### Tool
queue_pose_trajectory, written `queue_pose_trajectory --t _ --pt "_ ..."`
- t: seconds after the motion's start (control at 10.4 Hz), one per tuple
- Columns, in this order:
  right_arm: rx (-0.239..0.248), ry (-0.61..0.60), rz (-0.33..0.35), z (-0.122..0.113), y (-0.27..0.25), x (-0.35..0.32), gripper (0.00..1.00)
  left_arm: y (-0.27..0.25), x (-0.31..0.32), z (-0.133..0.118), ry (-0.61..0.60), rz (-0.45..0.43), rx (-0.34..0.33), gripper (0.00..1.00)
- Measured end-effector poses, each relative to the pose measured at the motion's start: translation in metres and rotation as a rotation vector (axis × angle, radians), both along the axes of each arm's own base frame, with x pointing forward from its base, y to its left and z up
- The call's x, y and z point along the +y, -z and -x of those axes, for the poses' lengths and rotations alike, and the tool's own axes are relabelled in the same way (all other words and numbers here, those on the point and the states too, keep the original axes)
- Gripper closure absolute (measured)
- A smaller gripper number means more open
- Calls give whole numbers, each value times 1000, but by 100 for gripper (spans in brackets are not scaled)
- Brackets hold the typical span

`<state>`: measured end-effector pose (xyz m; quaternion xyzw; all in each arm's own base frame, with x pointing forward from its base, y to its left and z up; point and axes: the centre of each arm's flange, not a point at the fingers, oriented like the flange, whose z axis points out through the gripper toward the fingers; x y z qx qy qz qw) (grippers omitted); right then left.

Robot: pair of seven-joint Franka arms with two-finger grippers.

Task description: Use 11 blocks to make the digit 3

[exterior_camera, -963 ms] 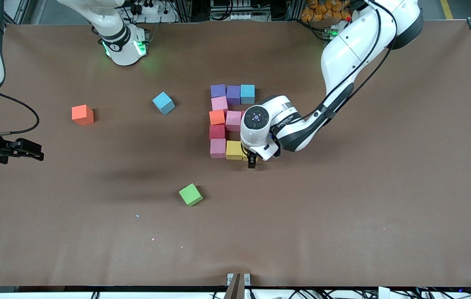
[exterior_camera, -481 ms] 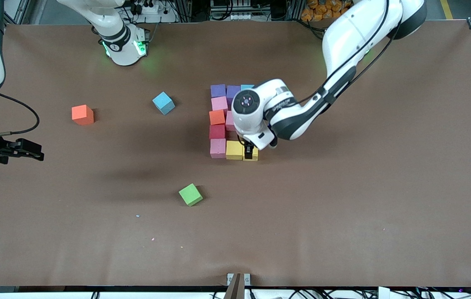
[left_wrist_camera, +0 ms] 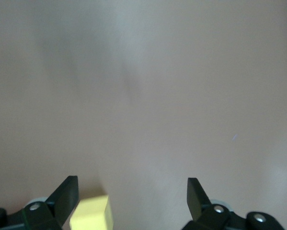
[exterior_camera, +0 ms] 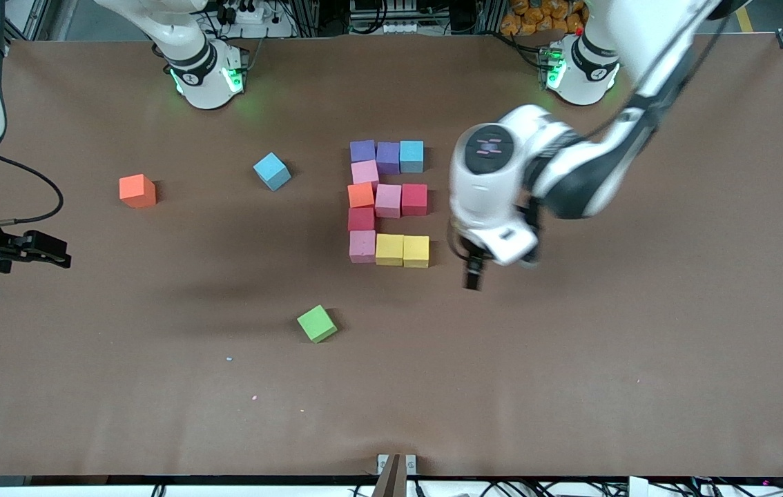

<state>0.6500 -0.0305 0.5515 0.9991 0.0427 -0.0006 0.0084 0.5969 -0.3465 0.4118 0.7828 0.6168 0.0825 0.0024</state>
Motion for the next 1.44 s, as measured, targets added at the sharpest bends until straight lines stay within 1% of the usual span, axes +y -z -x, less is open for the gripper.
queue_pose_trajectory --t 0.1,0.29,0.39,0.48,0.58,0.67,0.77,0.87,0.96,1.06,1.16,1.25,1.44 --pt "-11 -5 -4 0 -6 3 0 -17 38 -18 39 -7 -7 0" --pt "-37 -10 -5 0 -22 7 0 -36 106 -43 136 -12 3 0" --pt "-28 -10 -5 5 -35 7 0 -42 141 -54 181 -10 13 0" --pt "-3 -9 -6 12 -48 7 0 -45 176 -64 230 -12 23 0" --pt "6 -14 -7 22 -66 5 0 -46 206 -70 289 -20 32 0" --pt "-10 -21 -9 34 -88 0 0 -48 224 -73 347 -27 38 0" --pt "-29 -23 -10 47 -105 -3 0 -53 235 -74 403 -34 40 0" --pt "-59 -20 -13 59 -114 -6 0 -60 240 -73 463 -47 43 0" --pt "-81 -23 -11 71 -113 -8 0 -69 248 -70 536 -69 54 0" --pt "-84 -34 -10 79 -107 -7 0 -80 257 -66 605 -86 65 0" --pt "-76 -40 -11 84 -104 -5 0 -91 268 -63 654 -85 74 0" --pt "-68 -43 -12 86 -104 -4 0 -101 282 -59 704 -78 89 0" --pt "-44 -45 -14 89 -102 -4 0 -131 307 -42 844 -59 118 0"
